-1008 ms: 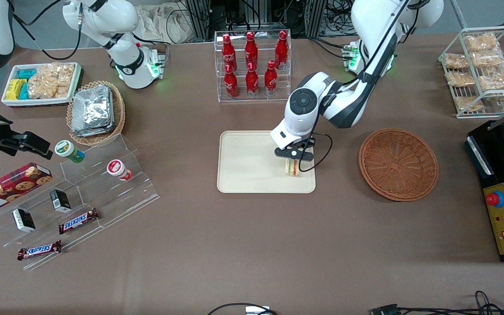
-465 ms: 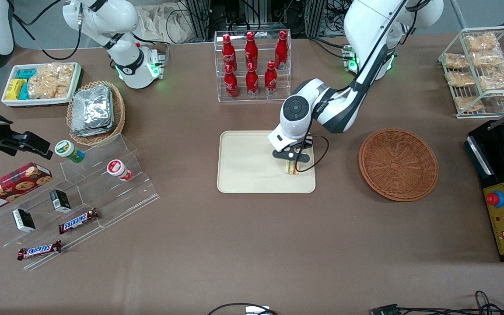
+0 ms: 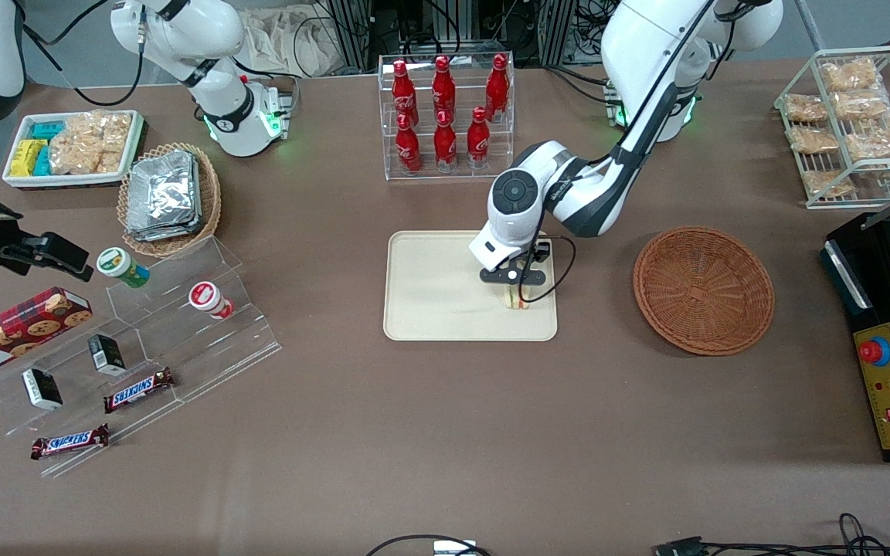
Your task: Place sandwich from basket to tray
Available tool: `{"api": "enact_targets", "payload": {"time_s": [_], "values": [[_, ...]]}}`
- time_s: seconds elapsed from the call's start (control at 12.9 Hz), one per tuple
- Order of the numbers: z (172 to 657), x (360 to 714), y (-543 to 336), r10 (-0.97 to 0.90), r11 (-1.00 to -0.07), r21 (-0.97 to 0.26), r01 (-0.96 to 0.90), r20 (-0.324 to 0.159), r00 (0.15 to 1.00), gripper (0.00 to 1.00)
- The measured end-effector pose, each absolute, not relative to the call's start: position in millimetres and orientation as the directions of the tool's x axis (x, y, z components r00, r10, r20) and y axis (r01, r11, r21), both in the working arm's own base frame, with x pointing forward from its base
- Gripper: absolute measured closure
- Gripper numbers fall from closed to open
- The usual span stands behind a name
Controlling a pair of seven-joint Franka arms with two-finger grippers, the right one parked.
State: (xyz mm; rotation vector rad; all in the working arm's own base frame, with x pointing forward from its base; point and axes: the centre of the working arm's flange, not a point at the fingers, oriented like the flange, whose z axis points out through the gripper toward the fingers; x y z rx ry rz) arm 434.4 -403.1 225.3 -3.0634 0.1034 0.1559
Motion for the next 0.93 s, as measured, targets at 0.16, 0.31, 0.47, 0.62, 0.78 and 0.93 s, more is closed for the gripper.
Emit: {"api": "enact_targets", "payload": {"time_s": [0.16, 0.31, 0.47, 0.62, 0.78, 0.93], "values": [[231, 443, -403, -0.015, -0.998, -0.065, -0.021, -0.086, 0.996, 0.05], [249, 459, -403, 0.039, -0.998, -0.059, 0.036, -0.065, 0.997, 0.00], [278, 482, -397, 0.114, -0.991, -0.083, 0.108, -0.068, 0.991, 0.00], [315, 510, -386, 0.169, -0.983, -0.082, 0.164, -0.054, 0.984, 0.00], [348, 536, -363, 0.220, -0.973, -0.073, 0.217, -0.035, 0.975, 0.00], [371, 555, -330, 0.268, -0.962, -0.068, 0.266, -0.019, 0.963, 0.00]]}}
